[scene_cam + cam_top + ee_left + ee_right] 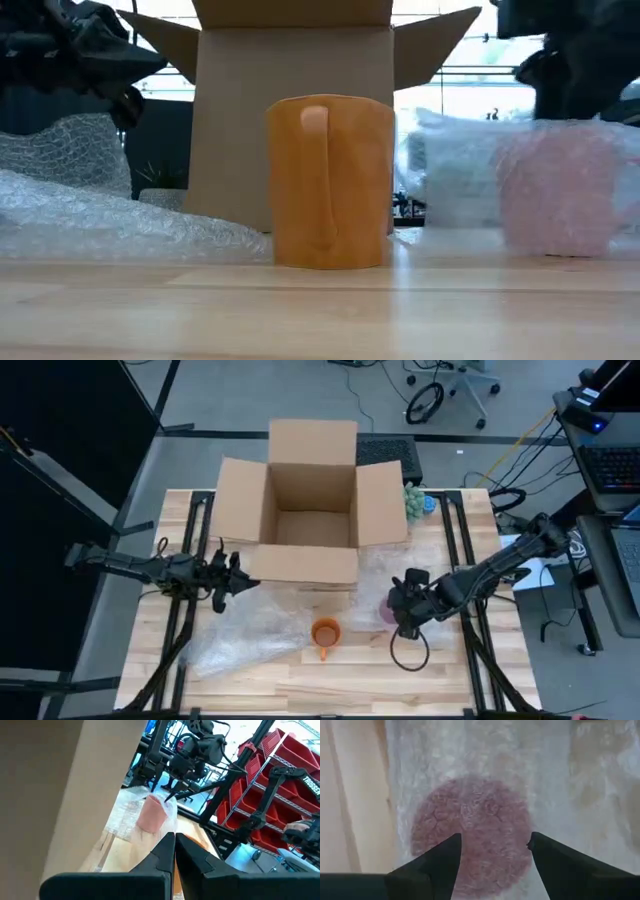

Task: Wrap mug
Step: Wrap the pink mug with the transparent bubble wrap

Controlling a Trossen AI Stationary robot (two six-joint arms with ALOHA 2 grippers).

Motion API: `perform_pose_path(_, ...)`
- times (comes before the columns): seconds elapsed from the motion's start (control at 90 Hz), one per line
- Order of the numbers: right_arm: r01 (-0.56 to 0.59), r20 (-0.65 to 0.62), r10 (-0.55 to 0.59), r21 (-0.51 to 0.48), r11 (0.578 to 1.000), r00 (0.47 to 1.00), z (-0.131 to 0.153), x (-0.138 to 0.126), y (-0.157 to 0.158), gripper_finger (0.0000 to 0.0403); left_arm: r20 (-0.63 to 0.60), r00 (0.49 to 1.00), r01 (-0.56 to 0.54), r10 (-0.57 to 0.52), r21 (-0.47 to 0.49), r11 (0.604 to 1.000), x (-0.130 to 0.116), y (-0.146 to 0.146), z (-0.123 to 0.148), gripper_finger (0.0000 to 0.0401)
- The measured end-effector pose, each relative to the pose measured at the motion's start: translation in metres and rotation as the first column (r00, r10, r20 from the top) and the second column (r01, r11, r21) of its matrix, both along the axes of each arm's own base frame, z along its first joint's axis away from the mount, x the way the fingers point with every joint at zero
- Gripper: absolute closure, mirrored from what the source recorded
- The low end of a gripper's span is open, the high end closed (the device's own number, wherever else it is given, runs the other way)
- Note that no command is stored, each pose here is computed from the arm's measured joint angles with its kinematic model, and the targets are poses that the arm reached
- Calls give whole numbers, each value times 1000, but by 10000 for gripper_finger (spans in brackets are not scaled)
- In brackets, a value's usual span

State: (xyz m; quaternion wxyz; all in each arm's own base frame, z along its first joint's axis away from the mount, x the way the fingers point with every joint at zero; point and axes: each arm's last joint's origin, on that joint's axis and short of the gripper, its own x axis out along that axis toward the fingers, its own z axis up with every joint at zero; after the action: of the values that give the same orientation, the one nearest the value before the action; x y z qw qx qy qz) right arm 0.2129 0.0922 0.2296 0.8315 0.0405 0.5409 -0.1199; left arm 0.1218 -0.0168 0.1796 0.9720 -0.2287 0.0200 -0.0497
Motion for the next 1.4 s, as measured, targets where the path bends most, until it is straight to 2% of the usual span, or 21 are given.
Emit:
perform_pose_path(0.111, 20, 9, -20, -4, 1000, 1000, -2, 5, -9, 180, 0, 1000, -2, 2, 0, 1000, 0, 0, 0, 401)
perform_pose_path(0.333, 63, -73, -61, 18, 998, 995, -21, 1, -26, 180, 0, 1000, -2, 2, 0, 1000, 0, 0, 0, 401)
perform_pose_path(0.533, 76, -34, -75, 35, 997, 997, -39, 5, -29, 180, 0, 1000, -2, 2, 2, 1000, 0, 0, 0, 401)
perform_pose_path(0.733, 90, -80, -87, 41, 995, 993, -59, 12, -30, 180, 0, 1000, -2, 2, 1, 1000, 0, 0, 0, 401)
perform_pose_path(0.978, 54, -67, -49, 78, 996, 997, -65, 20, -28, 184, 43, 999, -2, 2, -8, 1000, 0, 0, 4, 401)
perform_pose_path(1.156, 35, -81, -30, 57, 998, 996, -67, 19, -29, 240, 64, 998, -5, 6, -12, 1000, 0, 0, 9, 401)
perform_pose_path(1.4, -23, -93, 28, 53, 998, 995, -67, 19, -28, 374, 81, 997, -16, 17, -15, 1000, 4, 0, 20, 401)
